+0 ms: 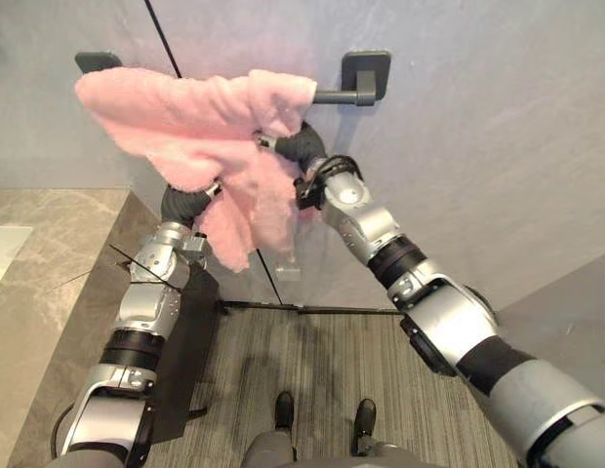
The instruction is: Organize washtable
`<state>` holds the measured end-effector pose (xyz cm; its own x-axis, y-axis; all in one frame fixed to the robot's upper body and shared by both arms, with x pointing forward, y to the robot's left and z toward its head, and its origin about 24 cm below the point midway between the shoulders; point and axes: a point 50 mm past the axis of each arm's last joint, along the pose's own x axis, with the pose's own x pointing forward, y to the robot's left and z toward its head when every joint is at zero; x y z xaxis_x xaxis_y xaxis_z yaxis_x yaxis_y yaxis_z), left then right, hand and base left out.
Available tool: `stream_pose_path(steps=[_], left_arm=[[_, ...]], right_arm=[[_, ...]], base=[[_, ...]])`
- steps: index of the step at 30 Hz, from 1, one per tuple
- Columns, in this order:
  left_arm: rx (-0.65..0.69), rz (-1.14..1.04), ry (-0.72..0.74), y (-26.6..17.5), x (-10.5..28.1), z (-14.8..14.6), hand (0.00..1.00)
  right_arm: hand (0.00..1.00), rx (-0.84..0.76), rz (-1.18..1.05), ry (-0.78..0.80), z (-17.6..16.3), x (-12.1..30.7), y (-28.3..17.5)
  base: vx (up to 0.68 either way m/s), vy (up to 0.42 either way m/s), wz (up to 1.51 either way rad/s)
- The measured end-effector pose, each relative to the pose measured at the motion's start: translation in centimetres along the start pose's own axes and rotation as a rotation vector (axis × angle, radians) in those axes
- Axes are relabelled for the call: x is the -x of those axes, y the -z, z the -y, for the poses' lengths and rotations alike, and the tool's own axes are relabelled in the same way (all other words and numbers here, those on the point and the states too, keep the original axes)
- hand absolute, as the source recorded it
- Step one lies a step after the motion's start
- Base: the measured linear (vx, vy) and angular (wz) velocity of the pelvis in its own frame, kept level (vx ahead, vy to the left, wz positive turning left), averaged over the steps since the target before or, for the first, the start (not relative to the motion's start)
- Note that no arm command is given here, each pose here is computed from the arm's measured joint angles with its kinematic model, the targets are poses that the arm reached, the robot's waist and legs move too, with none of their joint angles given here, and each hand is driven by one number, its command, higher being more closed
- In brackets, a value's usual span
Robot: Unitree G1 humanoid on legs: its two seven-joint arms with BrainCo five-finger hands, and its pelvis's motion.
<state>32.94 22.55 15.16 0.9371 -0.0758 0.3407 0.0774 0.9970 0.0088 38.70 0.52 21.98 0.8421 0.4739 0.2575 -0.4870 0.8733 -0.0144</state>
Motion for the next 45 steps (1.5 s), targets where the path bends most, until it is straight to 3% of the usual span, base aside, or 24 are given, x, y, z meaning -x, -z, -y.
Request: stream_pose_path(steps=[11,45], left_arm=[[-0.026,0.074,-0.004,-1.8,0.7,-0.9,1.0],[-0.034,-0.016,-0.127,0.1,0.8,-4.0,1.0]], right_arm=[[1.0,0.008,0.057,0.042,2.1,0.1,-1.7],[1.0,0.115,0.034,-0.066,-0.4,-0.1,-1.2]], base=[[-0.02,0.035,-0.12],[0.01,0.025,0.02]])
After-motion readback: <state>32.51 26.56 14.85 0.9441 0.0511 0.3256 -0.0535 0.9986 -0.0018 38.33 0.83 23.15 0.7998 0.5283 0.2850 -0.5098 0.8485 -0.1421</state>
